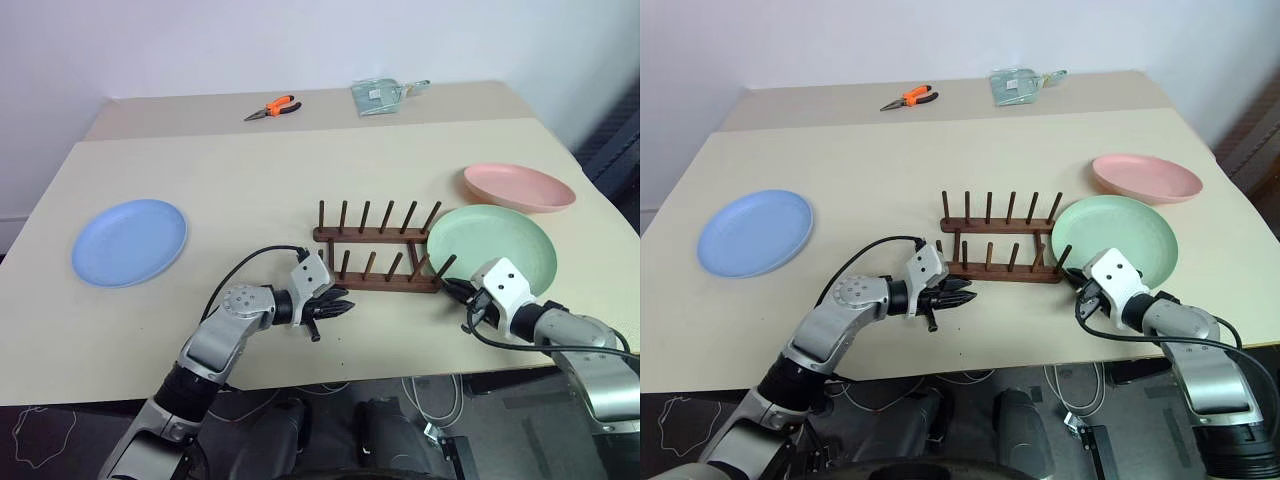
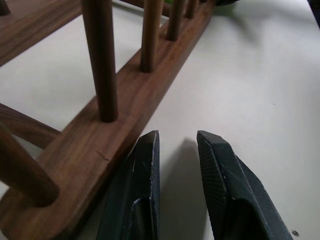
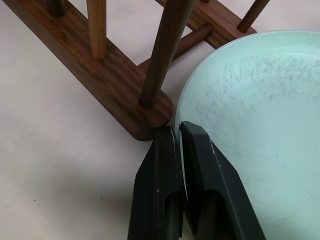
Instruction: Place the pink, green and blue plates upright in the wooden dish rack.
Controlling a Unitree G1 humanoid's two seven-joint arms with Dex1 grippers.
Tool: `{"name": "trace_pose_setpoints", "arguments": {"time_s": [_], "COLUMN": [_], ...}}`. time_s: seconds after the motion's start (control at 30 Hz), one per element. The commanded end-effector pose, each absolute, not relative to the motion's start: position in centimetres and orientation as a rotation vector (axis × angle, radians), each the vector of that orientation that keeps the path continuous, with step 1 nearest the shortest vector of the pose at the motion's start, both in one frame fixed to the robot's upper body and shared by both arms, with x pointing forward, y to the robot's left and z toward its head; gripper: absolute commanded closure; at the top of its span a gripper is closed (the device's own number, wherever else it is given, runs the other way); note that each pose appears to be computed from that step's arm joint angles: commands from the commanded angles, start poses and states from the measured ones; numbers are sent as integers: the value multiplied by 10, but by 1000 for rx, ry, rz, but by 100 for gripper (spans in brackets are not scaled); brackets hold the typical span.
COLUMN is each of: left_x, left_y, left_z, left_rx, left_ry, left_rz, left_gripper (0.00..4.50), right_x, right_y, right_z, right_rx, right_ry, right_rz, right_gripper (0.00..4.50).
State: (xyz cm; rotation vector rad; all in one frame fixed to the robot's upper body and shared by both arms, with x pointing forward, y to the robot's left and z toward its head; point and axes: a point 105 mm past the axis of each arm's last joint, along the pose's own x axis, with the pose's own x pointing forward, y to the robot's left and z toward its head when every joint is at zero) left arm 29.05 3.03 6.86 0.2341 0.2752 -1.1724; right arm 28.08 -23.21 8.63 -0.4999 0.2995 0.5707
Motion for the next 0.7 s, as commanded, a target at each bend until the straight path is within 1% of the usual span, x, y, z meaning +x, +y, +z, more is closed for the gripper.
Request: {"name": "trace_pose_setpoints", "arguments": {"time_s": [0.03, 0.13, 0.17, 0.23, 0.3, 0.43, 0.53, 0.63, 0.7], "left_x": [294, 294, 293, 291, 291, 290, 291, 290, 290], "left_y": [38, 38, 38, 37, 36, 34, 34, 35, 36], "left_z": [59, 59, 59, 60, 61, 62, 62, 61, 61], "left_rx": [282, 284, 283, 281, 279, 275, 270, 271, 272], "left_ry": [309, 307, 305, 302, 301, 299, 296, 298, 300], "left_rz": [-1144, -1151, -1157, -1170, -1175, -1182, -1177, -1171, -1170], "left_gripper": [328, 328, 328, 328, 328, 328, 328, 328, 328], "right_x": [284, 282, 281, 279, 279, 281, 280, 271, 262], "right_y": [-250, -259, -264, -274, -279, -286, -285, -273, -265], "right_z": [93, 95, 97, 103, 108, 122, 134, 147, 147], "right_rx": [-525, -522, -521, -523, -543, -608, -620, -569, -524], "right_ry": [310, 320, 323, 327, 319, 283, 251, 241, 274], "right_rz": [513, 501, 494, 482, 479, 452, 467, 560, 628], "right_gripper": [444, 444, 416, 349, 246, 60, 60, 60, 60]}}
